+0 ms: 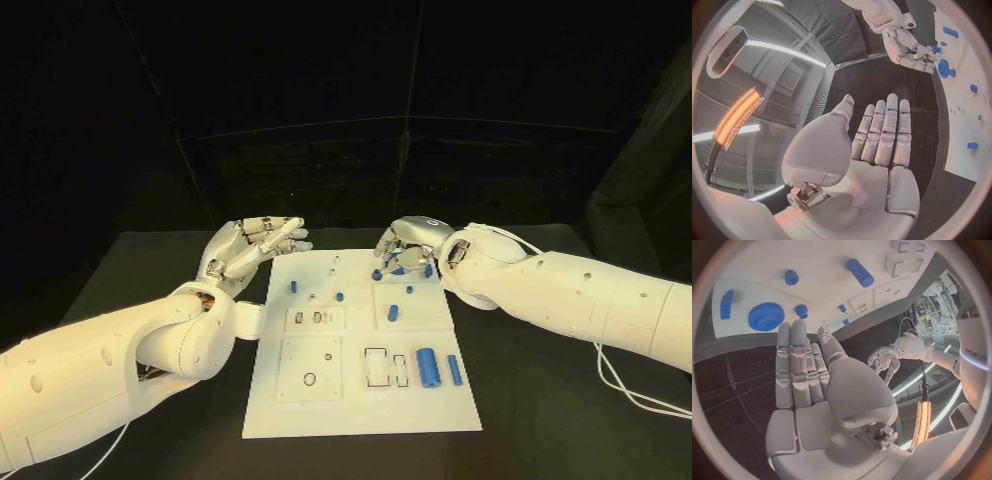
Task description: Assemble the parts on the task board
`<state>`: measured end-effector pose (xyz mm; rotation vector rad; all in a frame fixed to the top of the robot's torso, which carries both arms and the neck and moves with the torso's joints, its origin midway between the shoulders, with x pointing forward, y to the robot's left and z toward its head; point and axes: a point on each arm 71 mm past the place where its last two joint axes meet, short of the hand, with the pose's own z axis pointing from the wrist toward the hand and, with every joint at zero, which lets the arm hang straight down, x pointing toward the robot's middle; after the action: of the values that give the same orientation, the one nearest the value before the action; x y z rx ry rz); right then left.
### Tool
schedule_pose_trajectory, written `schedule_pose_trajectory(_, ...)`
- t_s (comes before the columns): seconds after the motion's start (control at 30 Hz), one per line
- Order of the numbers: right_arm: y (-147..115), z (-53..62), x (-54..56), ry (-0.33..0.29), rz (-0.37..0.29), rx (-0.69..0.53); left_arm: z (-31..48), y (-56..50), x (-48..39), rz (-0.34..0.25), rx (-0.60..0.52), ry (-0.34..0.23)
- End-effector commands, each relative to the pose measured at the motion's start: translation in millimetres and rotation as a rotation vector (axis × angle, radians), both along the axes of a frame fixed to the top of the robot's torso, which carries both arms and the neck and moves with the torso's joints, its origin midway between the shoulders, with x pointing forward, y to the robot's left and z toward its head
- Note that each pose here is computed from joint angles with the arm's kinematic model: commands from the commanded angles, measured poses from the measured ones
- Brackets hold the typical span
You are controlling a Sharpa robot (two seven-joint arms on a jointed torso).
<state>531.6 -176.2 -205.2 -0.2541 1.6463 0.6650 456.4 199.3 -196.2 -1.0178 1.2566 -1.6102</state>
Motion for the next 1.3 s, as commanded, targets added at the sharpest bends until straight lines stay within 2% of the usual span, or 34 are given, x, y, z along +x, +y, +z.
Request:
schedule_pose_trajectory(0.03, 1.0, -1.8, 2.3, -0.012, -0.006, -0.136, 1.6, -2.7, -1.6, -0.045, -0.004, -0.001)
schedule_pose_trajectory(0.67, 7.5, -0.3, 6.1, 0.005, -0.008, -0.185, 3.0, -2.9, -5.2, -0.060, -0.008, 0.007)
schedule_pose_trajectory(1.3, 12.7, -3.1, 5.6, 0.044, 0.009, -0.210, 3.0, -1.3, -5.3, -0.060, -0.005, 0.013)
